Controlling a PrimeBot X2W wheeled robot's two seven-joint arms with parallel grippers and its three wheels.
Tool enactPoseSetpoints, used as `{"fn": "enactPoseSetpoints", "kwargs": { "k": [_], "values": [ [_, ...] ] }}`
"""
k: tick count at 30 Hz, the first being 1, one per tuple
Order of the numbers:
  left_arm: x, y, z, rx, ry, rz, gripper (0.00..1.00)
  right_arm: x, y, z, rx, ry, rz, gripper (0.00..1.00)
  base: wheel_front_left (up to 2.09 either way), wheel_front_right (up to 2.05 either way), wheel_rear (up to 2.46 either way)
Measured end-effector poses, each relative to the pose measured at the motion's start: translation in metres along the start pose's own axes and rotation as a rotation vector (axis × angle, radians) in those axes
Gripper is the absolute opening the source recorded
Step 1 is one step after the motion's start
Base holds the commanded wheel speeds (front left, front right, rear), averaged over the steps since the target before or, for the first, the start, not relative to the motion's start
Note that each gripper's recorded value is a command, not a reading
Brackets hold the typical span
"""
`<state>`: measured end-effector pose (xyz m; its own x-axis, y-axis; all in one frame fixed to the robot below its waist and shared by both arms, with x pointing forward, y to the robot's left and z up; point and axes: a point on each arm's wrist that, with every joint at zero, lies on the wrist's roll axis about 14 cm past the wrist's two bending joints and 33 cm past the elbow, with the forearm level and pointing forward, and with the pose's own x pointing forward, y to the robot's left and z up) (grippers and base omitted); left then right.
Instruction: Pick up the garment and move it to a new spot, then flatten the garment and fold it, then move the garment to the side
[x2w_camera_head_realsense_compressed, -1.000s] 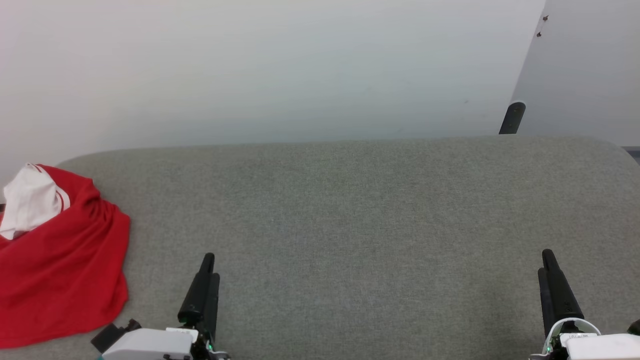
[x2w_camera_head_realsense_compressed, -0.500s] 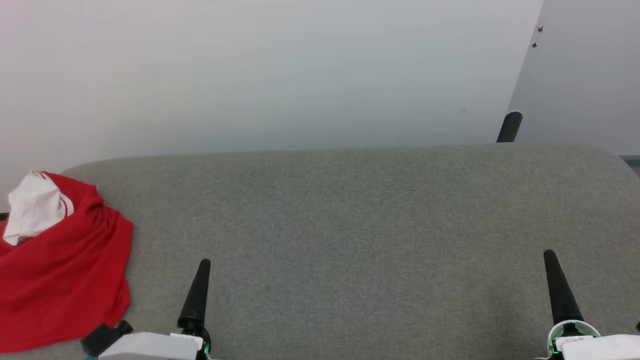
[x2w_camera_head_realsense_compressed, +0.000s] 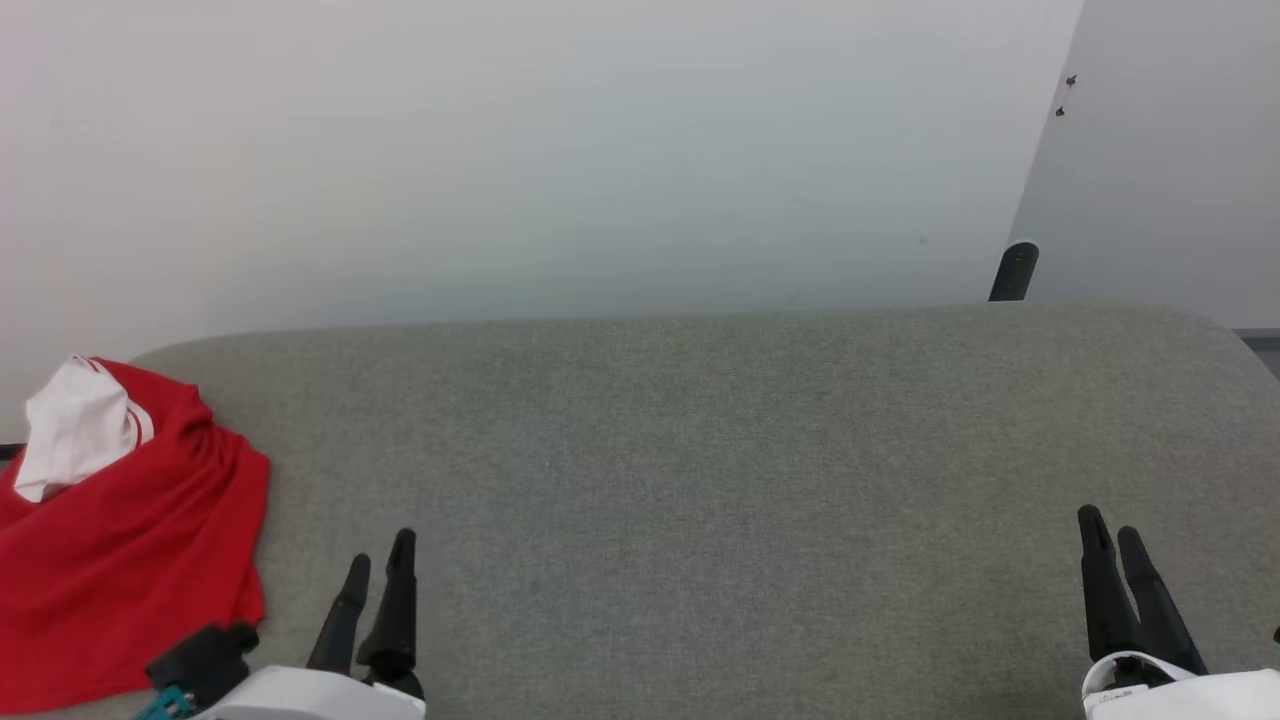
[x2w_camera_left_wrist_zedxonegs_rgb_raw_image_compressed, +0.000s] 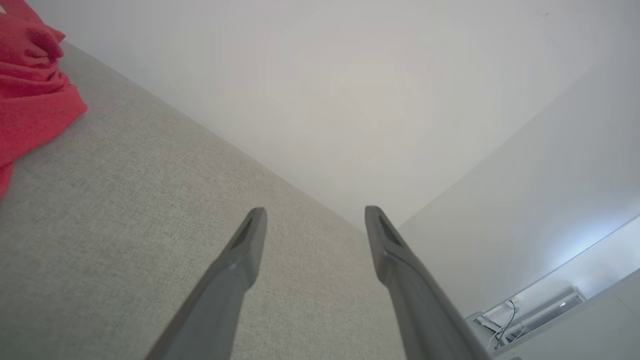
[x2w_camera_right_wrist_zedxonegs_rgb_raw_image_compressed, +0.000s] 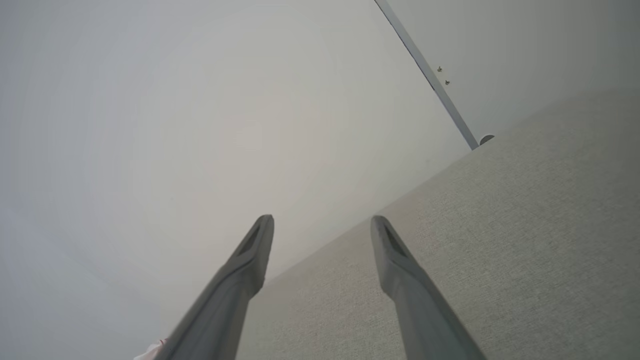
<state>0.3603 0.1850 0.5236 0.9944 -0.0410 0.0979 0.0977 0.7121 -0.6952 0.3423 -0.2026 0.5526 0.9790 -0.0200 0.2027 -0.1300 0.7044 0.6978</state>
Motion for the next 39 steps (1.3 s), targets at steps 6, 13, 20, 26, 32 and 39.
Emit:
{"fn": "enactPoseSetpoints", "kwargs": {
  "k": [6,13,20,26,32,39],
  "values": [
    [0.001,-0.008,0.007,0.189,-0.028,-0.035,1.0,-0.004,-0.002,0.002,-0.186,-0.002,0.012,1.0,0.0,0.0,0.0],
    [0.001,-0.016,0.013,0.405,-0.052,-0.074,1.0,-0.007,-0.007,0.002,-0.399,0.012,0.024,1.0,0.0,0.0,0.0],
    [-0.001,-0.024,0.015,0.547,-0.068,-0.106,1.0,-0.009,-0.008,-0.002,-0.55,0.04,0.042,1.0,0.0,0.0,0.0],
    [-0.003,-0.027,0.02,0.606,-0.091,-0.117,1.0,-0.01,-0.005,0.0,-0.629,0.035,0.063,1.0,0.0,0.0,0.0],
    [-0.004,-0.032,0.023,0.652,-0.107,-0.138,1.0,-0.01,-0.002,0.003,-0.665,0.019,0.074,1.0,0.0,0.0,0.0],
    [-0.004,-0.031,0.027,0.656,-0.117,-0.132,1.0,-0.009,-0.003,0.004,-0.67,0.016,0.071,1.0,0.0,0.0,0.0]
  ]
}}
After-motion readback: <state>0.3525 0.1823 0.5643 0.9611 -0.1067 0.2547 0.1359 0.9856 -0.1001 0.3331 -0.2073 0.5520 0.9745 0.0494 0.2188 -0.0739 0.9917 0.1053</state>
